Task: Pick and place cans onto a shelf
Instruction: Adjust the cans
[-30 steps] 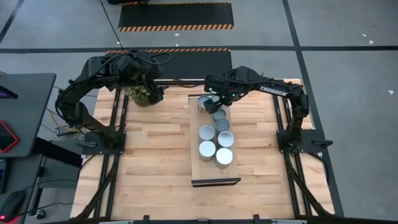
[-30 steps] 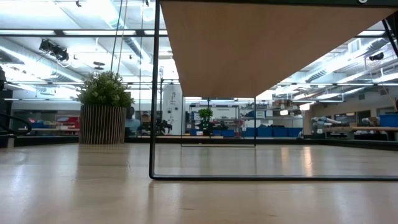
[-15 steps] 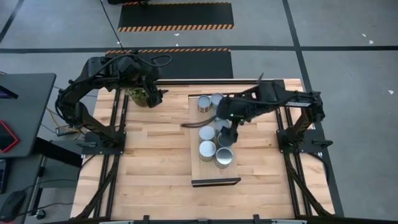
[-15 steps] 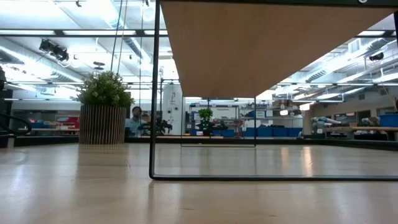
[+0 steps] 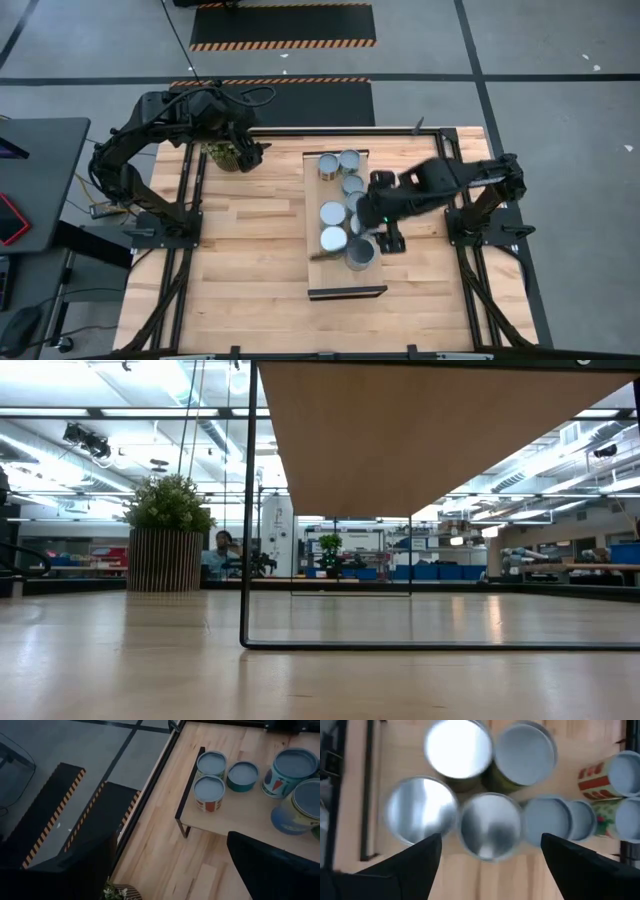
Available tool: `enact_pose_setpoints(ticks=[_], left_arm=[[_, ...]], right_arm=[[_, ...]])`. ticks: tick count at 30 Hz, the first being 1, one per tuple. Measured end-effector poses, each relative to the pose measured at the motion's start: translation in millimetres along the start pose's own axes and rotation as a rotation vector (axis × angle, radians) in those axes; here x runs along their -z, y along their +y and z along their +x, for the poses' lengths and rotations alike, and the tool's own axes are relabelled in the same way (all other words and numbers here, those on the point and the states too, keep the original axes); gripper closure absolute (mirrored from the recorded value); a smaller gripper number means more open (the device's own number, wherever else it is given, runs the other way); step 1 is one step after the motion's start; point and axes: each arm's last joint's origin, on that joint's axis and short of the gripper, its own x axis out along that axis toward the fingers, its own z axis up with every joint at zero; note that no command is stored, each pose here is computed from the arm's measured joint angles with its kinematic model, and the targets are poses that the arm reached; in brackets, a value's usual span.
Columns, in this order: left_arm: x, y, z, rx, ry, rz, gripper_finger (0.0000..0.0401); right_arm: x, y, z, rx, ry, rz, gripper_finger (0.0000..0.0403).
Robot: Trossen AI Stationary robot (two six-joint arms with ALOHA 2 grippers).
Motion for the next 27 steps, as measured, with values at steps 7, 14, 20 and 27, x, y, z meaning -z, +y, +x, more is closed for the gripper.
enact_pose_setpoints(ticks=[7, 14, 20, 27], left_arm=[[-0.2, 0.6, 0.0, -0.017, -0.002, -0.013, 0.0016], [-0.3, 0.9, 0.0, -0.027, -0.003, -0.001, 0.0016], [-0.3, 0.9, -0.1, -0.027, -0.003, 0.001, 0.0016], [-0.3, 0.9, 0.0, -0.027, -0.003, 0.002, 0.0016]], right_arm=[[0.5, 42.9, 1.5, 0.084, -0.056, -0.016, 0.0054], [0.8, 91.5, 22.0, 0.189, -0.057, -0.115, 0.0054], [4.8, 109.0, 22.7, 0.217, -0.089, -0.097, 0.0054], [0.5, 121.0, 44.2, 0.285, -0.056, -0.150, 0.0054]])
